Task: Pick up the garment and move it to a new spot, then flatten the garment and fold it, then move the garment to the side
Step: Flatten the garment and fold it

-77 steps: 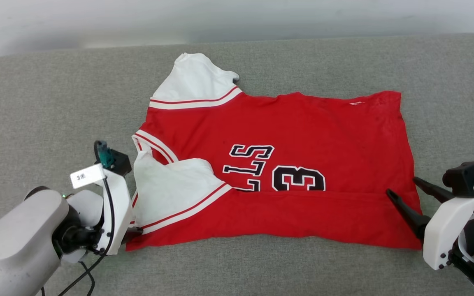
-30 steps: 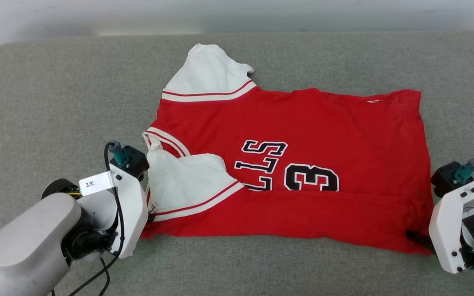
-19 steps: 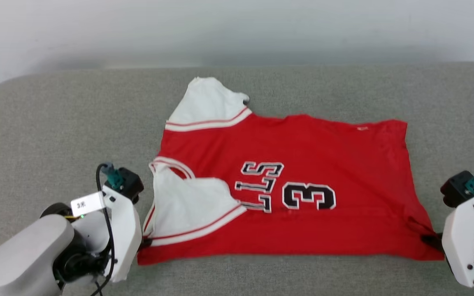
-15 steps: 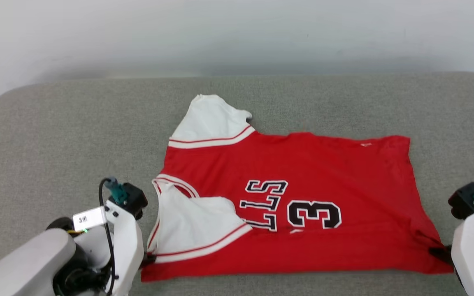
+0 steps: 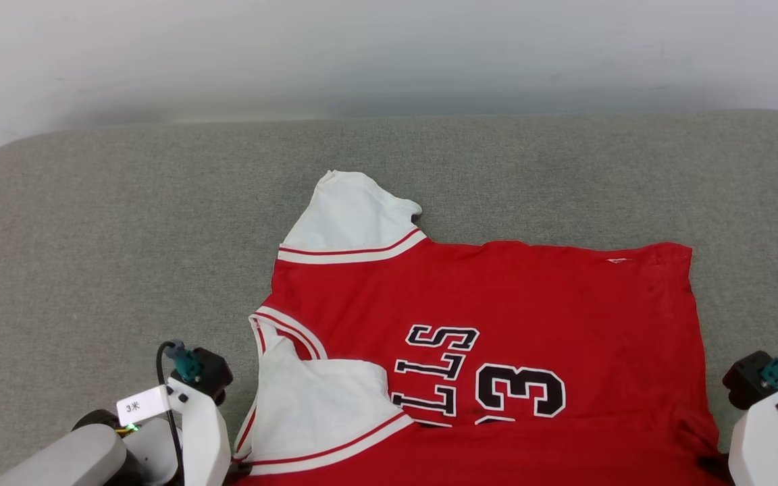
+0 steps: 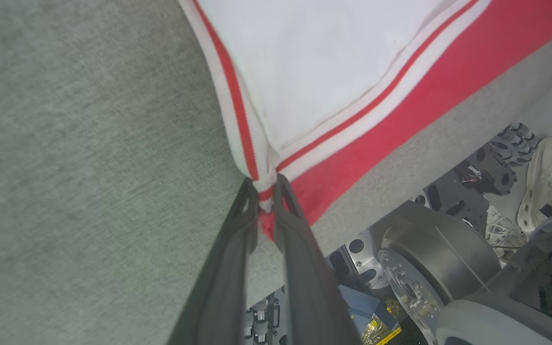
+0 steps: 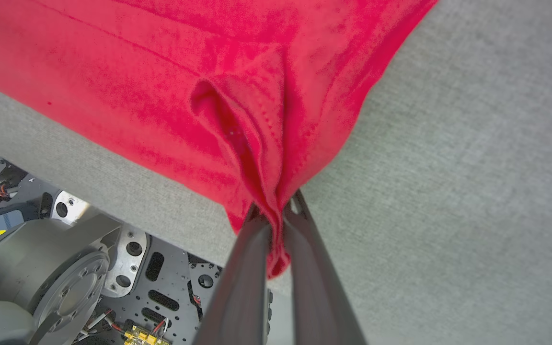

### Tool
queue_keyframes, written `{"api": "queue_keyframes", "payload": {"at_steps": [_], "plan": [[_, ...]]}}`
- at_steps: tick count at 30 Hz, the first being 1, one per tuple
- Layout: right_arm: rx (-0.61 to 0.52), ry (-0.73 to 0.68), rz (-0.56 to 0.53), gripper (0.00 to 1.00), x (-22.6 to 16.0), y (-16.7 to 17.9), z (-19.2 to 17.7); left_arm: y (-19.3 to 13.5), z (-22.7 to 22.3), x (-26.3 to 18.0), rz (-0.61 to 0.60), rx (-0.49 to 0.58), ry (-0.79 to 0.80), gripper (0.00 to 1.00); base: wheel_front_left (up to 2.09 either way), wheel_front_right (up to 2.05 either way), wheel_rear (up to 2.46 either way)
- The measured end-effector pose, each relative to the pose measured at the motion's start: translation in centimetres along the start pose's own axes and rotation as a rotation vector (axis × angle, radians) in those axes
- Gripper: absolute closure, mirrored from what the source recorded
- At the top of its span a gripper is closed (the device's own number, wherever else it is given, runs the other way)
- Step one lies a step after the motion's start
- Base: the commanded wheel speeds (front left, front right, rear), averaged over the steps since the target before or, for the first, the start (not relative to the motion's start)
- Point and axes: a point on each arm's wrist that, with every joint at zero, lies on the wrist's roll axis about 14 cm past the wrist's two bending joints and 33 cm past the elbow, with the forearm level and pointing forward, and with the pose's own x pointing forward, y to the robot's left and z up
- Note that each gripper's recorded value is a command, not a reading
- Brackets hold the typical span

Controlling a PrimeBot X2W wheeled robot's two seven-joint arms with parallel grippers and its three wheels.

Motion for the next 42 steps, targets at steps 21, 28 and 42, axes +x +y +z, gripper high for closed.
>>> {"api": "queue_keyframes", "payload": {"at_steps": [21,28,42], "plan": [[-0.051,-1.016,-0.272,0.00,-10.7,-2.2,17.2,3.7,18.2,-8.4,0.188,0.136,-0.548,0.00,0.00,0.00,0.00],[0.011,-1.163,-0.364,0.00,-11.7,-2.0,17.5,4.3,25.4,-8.3,0.195,0.188,-0.557,0.00,0.00,0.00,0.00],[0.141,-1.044,-0.436,0.00,-6.3,-4.2,14.8,7.1,29.7,3.0,0.150,0.126,-0.155,0.00,0.00,0.00,0.00]]}}
